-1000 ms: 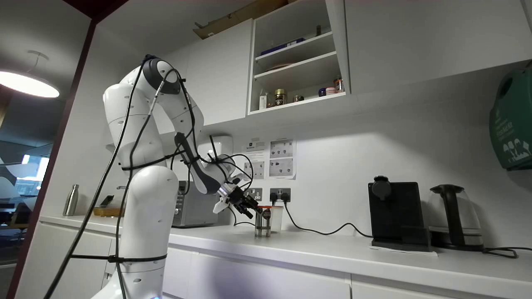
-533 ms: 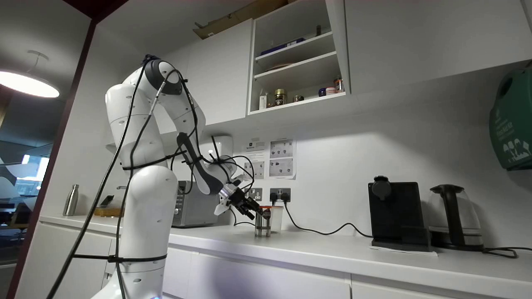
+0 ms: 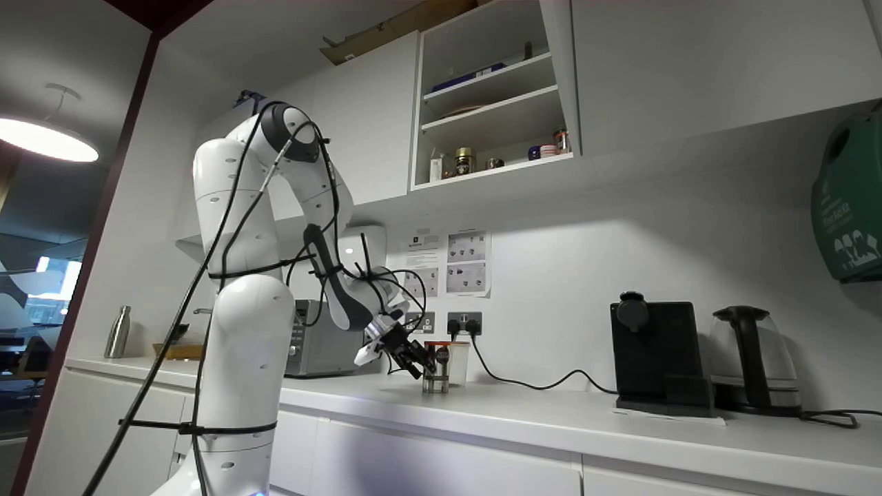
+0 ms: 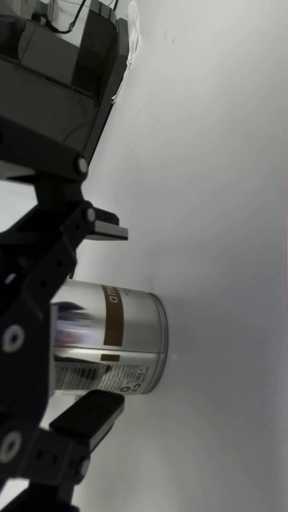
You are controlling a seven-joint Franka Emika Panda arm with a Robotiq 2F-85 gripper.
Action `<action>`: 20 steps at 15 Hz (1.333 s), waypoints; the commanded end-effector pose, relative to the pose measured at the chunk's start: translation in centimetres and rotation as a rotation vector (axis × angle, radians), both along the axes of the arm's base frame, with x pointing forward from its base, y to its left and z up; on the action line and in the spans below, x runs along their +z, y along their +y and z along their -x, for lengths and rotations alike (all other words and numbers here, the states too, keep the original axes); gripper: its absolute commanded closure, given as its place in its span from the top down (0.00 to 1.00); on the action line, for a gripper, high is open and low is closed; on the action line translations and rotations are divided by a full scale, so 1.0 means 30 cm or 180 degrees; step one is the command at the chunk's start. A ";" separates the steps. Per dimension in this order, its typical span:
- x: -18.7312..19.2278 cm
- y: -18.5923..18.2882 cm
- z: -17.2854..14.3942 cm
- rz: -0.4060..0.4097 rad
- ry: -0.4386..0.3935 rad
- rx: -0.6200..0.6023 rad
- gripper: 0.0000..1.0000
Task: Pick the bottle and put it on the bottom compartment of the top shelf
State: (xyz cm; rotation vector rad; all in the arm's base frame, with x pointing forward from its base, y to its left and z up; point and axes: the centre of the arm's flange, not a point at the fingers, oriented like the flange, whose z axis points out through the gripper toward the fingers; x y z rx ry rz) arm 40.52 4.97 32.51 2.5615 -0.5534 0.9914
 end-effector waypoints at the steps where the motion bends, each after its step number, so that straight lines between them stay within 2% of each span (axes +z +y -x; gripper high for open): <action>1: -0.001 0.000 -0.001 -0.0004 0.0002 -0.0001 1.00; 6: -0.045 -0.008 -0.031 0.0074 0.0005 -0.0010 1.00; 14: -0.044 0.030 -0.064 0.0256 -0.0263 -0.0030 1.00; 17: -0.062 0.034 -0.069 0.0215 -0.0289 -0.0067 1.00; 20: -0.111 0.035 -0.077 0.0099 -0.0188 -0.0066 1.00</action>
